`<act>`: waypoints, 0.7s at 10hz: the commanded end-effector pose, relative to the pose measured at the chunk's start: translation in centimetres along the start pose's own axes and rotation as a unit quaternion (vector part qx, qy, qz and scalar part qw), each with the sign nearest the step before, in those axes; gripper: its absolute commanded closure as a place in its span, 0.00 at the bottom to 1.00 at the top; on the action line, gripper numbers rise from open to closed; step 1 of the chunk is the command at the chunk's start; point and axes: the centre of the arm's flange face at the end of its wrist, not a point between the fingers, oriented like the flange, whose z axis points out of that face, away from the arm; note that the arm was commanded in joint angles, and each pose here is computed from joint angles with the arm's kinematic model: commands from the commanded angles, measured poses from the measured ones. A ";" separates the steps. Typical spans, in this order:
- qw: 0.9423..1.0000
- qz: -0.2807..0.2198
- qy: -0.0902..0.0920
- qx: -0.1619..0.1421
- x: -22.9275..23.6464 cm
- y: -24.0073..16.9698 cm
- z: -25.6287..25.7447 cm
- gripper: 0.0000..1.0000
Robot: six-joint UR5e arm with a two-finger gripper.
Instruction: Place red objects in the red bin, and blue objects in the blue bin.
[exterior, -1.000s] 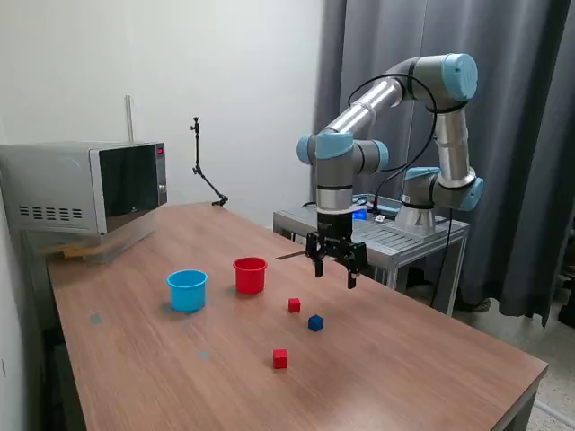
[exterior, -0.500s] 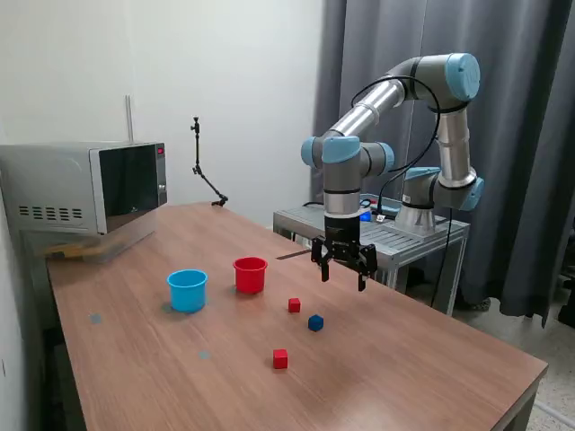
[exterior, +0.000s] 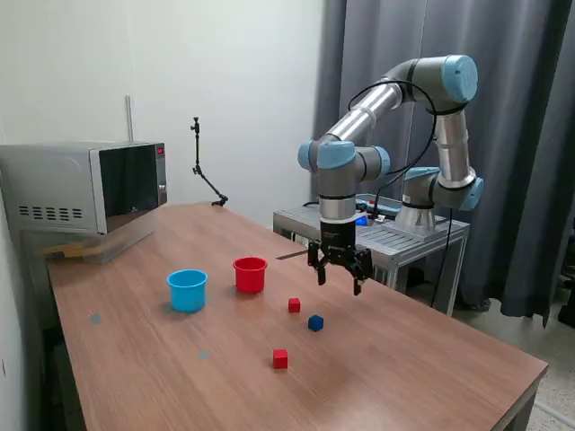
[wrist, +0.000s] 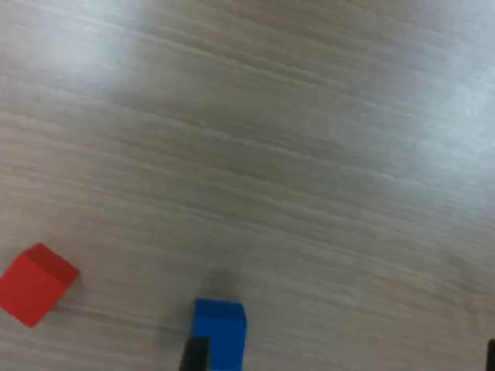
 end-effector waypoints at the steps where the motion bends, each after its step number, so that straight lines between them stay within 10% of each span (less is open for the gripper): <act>1: 1.000 0.006 0.000 0.009 -0.6 0.2 1.3 0.00; 7: 1.000 0.017 0.004 0.020 -2.1 0.9 3.5 0.00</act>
